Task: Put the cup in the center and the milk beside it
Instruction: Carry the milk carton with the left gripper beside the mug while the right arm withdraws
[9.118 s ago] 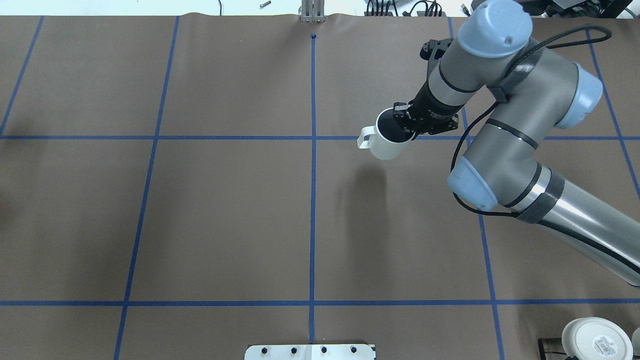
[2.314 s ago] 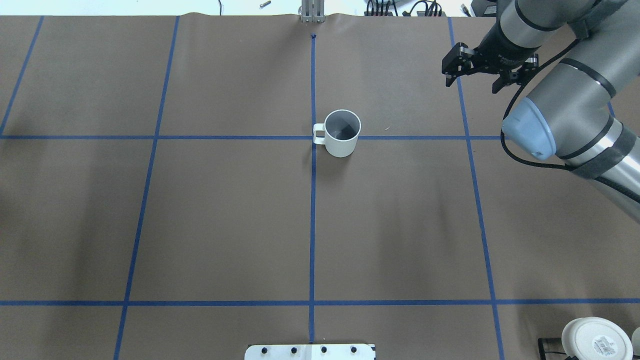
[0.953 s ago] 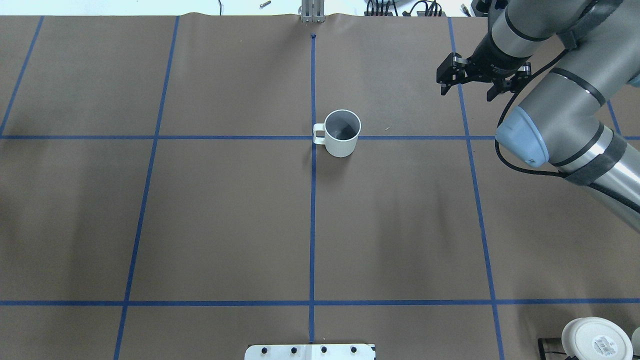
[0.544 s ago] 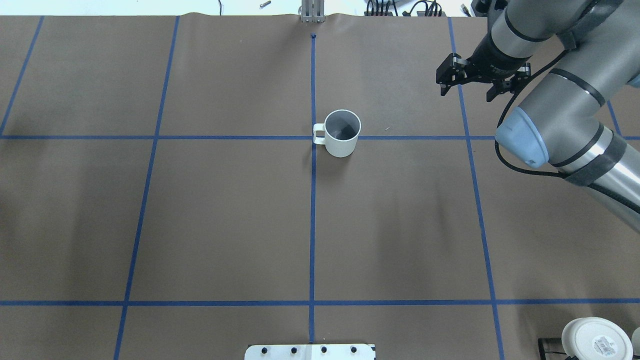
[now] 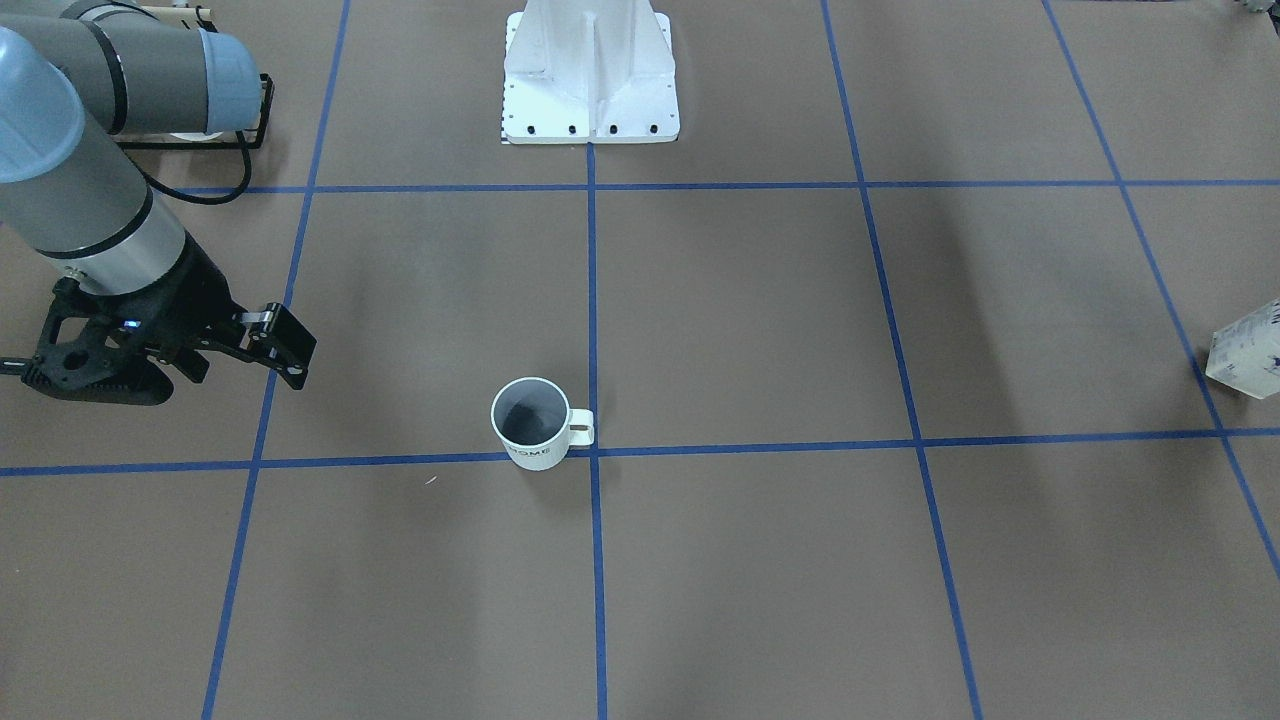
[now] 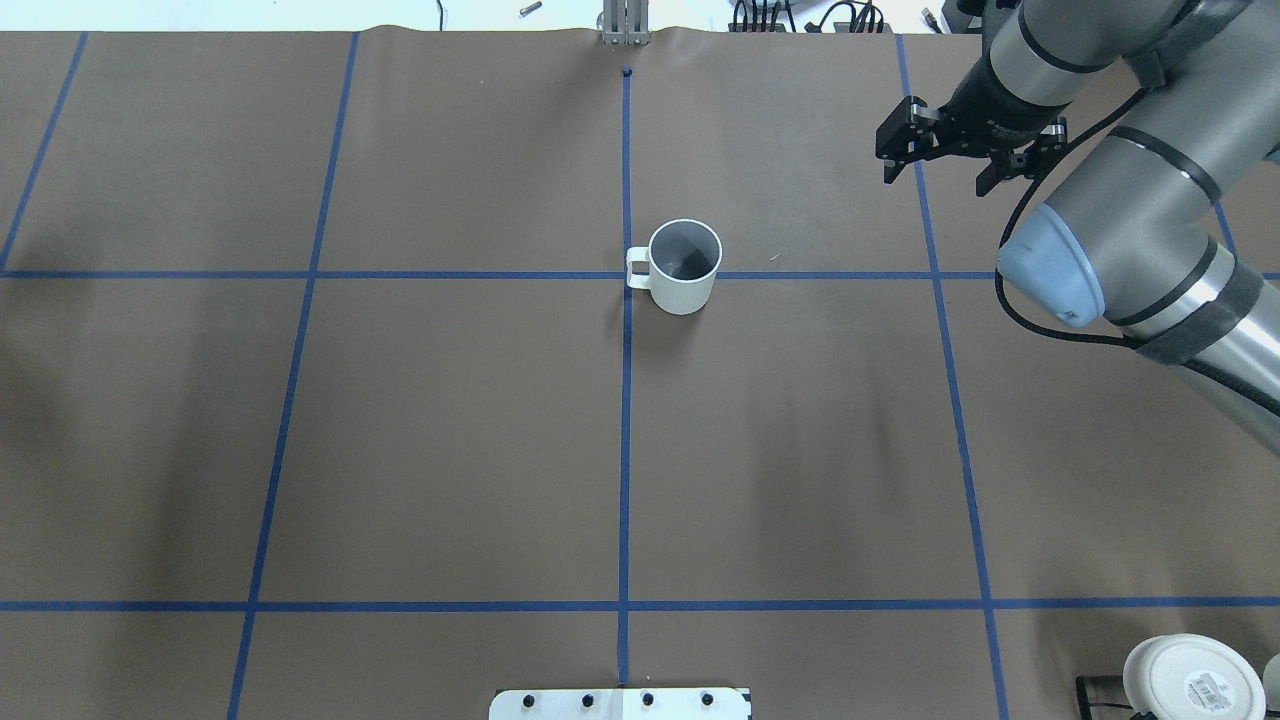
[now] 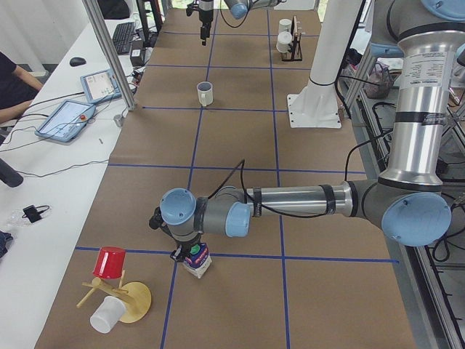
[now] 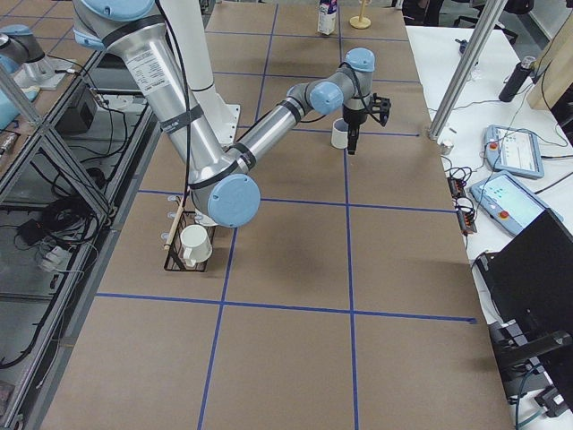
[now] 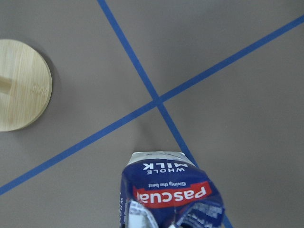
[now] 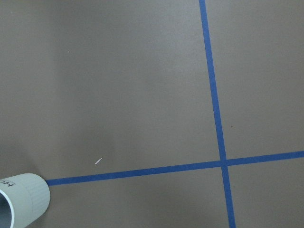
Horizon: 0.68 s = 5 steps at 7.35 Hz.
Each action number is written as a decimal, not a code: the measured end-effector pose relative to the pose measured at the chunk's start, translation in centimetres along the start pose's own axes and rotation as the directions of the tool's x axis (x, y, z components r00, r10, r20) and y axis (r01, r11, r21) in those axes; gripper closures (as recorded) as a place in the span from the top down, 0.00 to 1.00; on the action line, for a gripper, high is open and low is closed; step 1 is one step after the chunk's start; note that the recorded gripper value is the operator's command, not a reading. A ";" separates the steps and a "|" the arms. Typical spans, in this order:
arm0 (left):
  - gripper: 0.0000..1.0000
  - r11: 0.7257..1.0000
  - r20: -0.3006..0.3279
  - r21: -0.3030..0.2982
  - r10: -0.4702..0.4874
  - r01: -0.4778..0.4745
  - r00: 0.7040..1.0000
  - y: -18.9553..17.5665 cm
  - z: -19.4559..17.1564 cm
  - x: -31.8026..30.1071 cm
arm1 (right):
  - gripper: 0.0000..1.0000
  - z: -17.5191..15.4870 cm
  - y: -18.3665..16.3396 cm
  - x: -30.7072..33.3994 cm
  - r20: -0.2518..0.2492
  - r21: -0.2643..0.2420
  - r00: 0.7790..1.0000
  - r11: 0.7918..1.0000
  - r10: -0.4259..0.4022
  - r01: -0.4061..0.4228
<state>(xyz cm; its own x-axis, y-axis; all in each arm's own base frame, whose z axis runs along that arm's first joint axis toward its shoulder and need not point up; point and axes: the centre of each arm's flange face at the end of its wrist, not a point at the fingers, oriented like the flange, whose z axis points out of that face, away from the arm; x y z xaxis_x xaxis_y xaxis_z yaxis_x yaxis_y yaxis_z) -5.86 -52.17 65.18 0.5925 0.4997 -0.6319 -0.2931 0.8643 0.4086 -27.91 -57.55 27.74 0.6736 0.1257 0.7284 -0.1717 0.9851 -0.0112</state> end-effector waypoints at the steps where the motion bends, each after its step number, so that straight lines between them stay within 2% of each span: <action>1: 0.00 1.000 -0.005 -0.005 -0.021 0.021 1.000 -2.8 -2.5 1.8 | 1.00 -0.3 -0.3 0.7 -0.002 0.005 1.000 1.000 -0.011 0.011; 3: 0.00 0.986 -0.007 0.020 -0.166 0.166 0.986 -10.0 -8.3 6.6 | 1.00 -0.6 -1.1 3.7 -0.006 -0.001 0.999 0.999 -0.046 0.046; 5: 0.00 0.943 -0.031 0.046 -0.328 0.329 0.944 -18.2 -10.4 13.4 | 1.00 -1.4 -2.4 8.1 -0.015 -0.005 0.995 0.995 -0.099 0.099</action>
<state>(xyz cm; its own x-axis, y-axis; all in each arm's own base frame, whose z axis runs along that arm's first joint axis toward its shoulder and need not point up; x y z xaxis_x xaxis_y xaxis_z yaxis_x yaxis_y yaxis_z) -0.39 -60.61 42.37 0.6324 0.1897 -0.7510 -0.0465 0.9771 0.2076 -21.08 -58.75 32.72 0.6979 0.0292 0.7156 -0.1006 0.9933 0.0575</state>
